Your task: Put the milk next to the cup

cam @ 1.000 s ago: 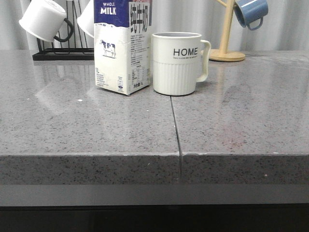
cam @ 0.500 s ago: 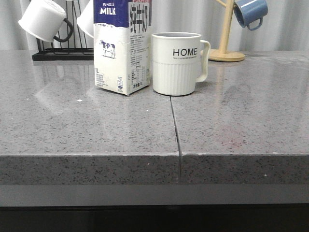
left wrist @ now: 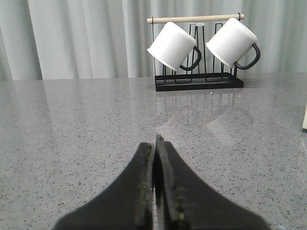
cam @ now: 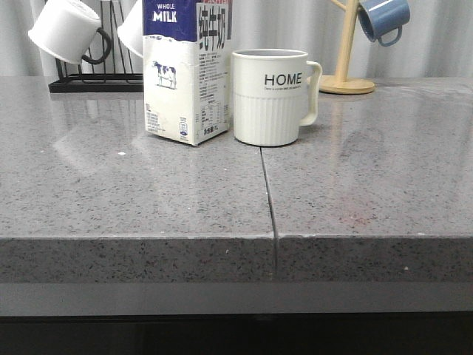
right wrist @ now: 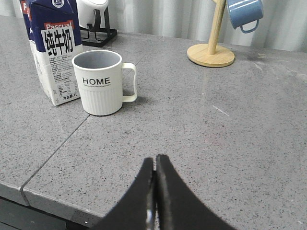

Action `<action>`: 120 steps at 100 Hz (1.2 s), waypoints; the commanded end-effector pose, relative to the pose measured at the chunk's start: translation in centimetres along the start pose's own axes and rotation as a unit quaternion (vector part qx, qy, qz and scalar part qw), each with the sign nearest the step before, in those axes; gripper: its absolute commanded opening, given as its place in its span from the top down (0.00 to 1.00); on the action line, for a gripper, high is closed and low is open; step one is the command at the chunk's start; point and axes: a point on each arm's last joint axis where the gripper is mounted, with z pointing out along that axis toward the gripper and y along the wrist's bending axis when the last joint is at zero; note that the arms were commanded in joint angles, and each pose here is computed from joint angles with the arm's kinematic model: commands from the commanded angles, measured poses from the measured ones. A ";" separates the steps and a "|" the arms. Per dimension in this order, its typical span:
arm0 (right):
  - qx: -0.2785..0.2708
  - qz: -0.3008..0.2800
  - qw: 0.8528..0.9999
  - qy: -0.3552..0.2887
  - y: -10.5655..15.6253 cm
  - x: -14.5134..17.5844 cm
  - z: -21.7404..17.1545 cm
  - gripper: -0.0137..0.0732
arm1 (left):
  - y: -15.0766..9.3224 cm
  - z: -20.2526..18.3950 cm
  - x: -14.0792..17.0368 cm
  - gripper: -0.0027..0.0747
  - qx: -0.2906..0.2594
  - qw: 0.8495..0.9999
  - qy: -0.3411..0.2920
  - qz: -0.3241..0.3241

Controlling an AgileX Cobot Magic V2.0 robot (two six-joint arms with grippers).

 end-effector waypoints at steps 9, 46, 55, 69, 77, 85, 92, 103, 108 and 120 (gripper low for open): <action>-0.002 -0.004 0.999 -0.044 0.1 -1.4 -0.2 0.92 | -0.1 -0.1 0.6 0.99 -0.002 0.999 -0.034 -0.006; -0.002 -0.005 0.999 -0.046 0.1 -1.5 -0.2 0.92 | -0.1 -0.1 0.6 0.99 -0.002 0.999 -0.034 -0.006; 0.004 -0.017 0.998 -0.057 0.0 -1.7 -0.2 0.92 | -0.1 -0.1 0.6 0.99 -0.002 0.999 -0.034 -0.006; 0.023 -0.025 0.994 -0.104 -0.2 -2.1 0.0 0.92 | -0.1 -0.1 0.6 0.99 -0.002 0.999 -0.034 -0.006; 0.045 -0.024 0.987 -0.152 -0.3 -1.7 0.7 0.92 | -0.1 -0.1 0.6 0.99 -0.002 0.999 -0.034 -0.006; 0.076 -0.020 0.981 -0.178 -0.8 -0.1 1.6 0.92 | -0.1 -0.1 0.6 0.99 -0.002 0.999 -0.034 -0.006; 0.101 -0.015 0.977 -0.187 -1.2 1.5 2.2 0.92 | -0.1 -0.1 0.6 0.99 -0.002 0.999 -0.034 -0.006; 0.128 -0.014 0.977 -0.173 -1.6 4.4 2.6 0.92 | -0.1 -0.1 0.6 0.99 -0.002 0.999 -0.034 -0.006; 0.134 -0.011 0.977 -0.164 -1.7 5.6 2.7 0.92 | -0.1 -0.1 0.6 0.99 -0.002 0.999 -0.034 -0.006; 0.141 -0.002 0.978 -0.154 -1.7 8.7 2.9 0.92 | -0.1 -0.1 0.6 0.99 -0.002 0.999 -0.034 -0.006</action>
